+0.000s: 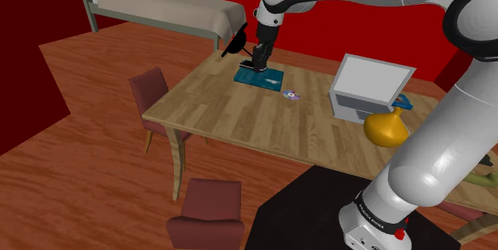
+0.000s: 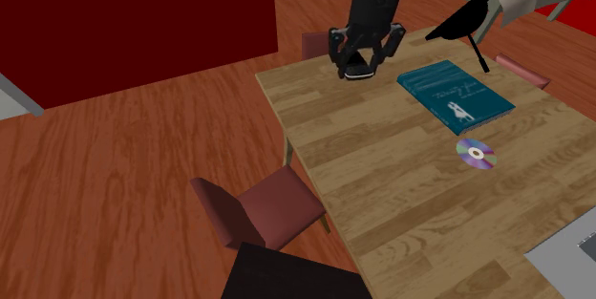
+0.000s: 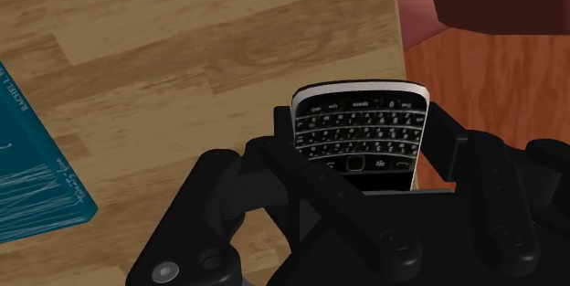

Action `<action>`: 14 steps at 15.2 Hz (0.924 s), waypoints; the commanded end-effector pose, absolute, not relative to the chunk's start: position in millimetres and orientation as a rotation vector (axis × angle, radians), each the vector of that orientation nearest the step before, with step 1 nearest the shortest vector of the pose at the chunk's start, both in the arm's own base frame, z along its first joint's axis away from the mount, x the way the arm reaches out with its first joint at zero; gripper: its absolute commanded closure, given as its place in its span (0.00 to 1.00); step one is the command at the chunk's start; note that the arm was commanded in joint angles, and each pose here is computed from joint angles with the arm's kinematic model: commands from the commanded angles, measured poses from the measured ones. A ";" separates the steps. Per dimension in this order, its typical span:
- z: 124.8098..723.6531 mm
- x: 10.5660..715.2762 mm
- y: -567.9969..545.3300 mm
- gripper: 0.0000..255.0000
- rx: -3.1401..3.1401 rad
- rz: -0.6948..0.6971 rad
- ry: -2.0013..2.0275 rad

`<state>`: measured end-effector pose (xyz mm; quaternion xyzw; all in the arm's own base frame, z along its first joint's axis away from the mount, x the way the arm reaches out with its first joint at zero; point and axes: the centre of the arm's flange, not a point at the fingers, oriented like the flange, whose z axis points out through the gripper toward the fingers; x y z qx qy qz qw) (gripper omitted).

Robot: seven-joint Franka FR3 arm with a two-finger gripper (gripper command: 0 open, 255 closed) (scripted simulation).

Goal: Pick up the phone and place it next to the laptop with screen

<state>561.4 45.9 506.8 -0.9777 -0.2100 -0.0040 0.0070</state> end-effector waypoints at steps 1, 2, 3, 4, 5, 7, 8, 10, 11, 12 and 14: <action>517.9 561.2 45.3 1.00 -3.058 -0.012 -0.657; 523.2 561.2 45.3 1.00 -3.058 -0.012 -0.657; 528.5 561.2 45.3 1.00 -3.058 -0.012 -0.657; 533.8 561.2 45.3 1.00 -3.058 -0.012 -0.657; 539.1 561.2 45.3 1.00 -3.058 -0.012 -0.657; 549.6 561.2 45.3 1.00 -3.058 -0.012 -0.657; 554.9 561.2 45.3 1.00 -3.058 -0.012 -0.657; 565.5 561.2 45.3 1.00 -3.058 -0.012 -0.657; 570.8 561.2 45.3 1.00 -3.058 -0.012 -0.657; 573.1 561.1 45.3 1.00 -3.058 -0.012 -0.657; 573.1 546.7 23.3 1.00 -3.058 -0.012 -0.657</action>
